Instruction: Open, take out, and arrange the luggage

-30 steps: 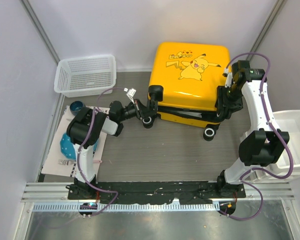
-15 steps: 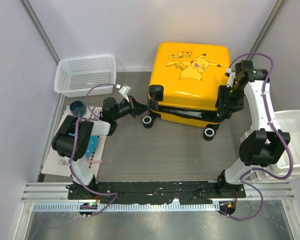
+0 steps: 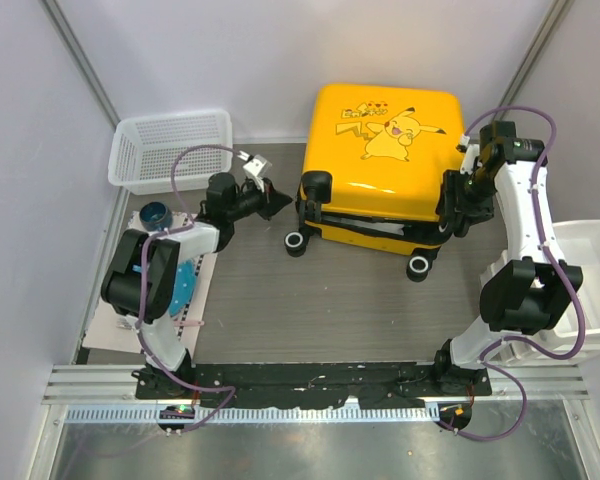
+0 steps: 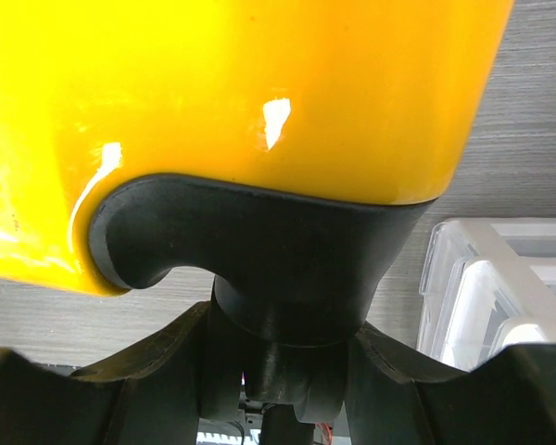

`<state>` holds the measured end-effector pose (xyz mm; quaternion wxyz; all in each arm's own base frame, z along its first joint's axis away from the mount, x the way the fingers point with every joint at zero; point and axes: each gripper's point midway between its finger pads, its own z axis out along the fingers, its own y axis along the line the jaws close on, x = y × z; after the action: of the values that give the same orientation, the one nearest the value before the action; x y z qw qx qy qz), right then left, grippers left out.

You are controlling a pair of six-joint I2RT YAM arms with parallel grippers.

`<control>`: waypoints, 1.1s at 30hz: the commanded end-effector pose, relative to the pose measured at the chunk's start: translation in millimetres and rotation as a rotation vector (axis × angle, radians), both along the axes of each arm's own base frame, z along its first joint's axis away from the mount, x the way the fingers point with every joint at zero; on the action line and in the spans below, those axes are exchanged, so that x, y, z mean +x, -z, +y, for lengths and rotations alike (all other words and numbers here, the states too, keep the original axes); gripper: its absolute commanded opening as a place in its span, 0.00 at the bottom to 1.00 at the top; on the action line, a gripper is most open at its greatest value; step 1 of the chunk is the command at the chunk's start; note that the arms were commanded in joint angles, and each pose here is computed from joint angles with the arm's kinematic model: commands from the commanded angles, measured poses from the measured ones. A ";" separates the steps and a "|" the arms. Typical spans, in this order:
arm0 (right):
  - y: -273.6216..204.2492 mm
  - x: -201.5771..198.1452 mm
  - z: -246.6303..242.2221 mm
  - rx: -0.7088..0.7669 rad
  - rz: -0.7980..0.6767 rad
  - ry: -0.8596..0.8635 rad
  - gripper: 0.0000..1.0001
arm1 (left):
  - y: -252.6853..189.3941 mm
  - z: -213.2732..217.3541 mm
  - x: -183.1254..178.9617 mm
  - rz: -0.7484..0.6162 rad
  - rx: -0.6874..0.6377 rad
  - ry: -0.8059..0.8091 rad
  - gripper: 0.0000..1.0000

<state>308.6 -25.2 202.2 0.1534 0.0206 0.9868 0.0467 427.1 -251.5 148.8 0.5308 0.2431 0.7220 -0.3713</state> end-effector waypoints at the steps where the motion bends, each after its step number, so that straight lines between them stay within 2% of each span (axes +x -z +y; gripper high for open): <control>1: -19.8 -4.9 -15.1 -0.060 -0.067 -0.028 0.00 | 17.6 28.3 38.4 -0.114 0.174 -0.097 0.00; 4: -18.2 -4.3 -15.6 -0.060 -0.059 -0.039 0.01 | 19.5 28.9 57.3 -0.174 0.219 -0.095 0.00; 7: -19.2 -3.3 -15.5 -0.059 -0.057 -0.052 0.00 | 9.4 28.4 79.7 -0.202 0.206 -0.098 0.00; 16: -15.7 -0.7 -16.7 -0.052 -0.029 -0.052 0.01 | -6.1 -0.4 133.5 -0.241 0.088 -0.066 0.00; 20: -15.3 0.7 -15.5 -0.044 -0.016 -0.051 0.01 | -5.2 -4.9 149.7 -0.234 0.061 -0.085 0.00; 23: -17.1 4.0 -13.2 -0.025 -0.019 -0.046 0.01 | -6.3 -7.6 148.1 -0.233 0.034 -0.065 0.00; 24: -20.7 6.3 -7.6 0.005 -0.033 -0.055 0.01 | -9.2 -7.4 144.8 -0.232 0.023 -0.055 0.11; 27: -23.2 6.6 3.5 0.061 -0.050 -0.064 0.01 | -14.1 4.1 132.1 -0.172 -0.009 -0.065 0.57; 30: -19.3 2.2 15.3 0.117 -0.073 -0.064 0.01 | -23.3 28.8 119.0 -0.104 -0.005 -0.109 0.69; 32: -20.2 -0.2 22.2 0.146 -0.119 -0.061 0.01 | -29.2 51.5 104.3 -0.039 -0.013 -0.142 0.70; 33: -6.4 -10.1 28.1 0.168 -0.079 -0.061 0.01 | -31.9 58.6 98.3 -0.021 -0.008 -0.153 0.71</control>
<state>317.9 -24.1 198.1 0.1580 0.0247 0.9837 0.0825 538.8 -235.2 128.5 0.5521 0.2348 0.7231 -0.3423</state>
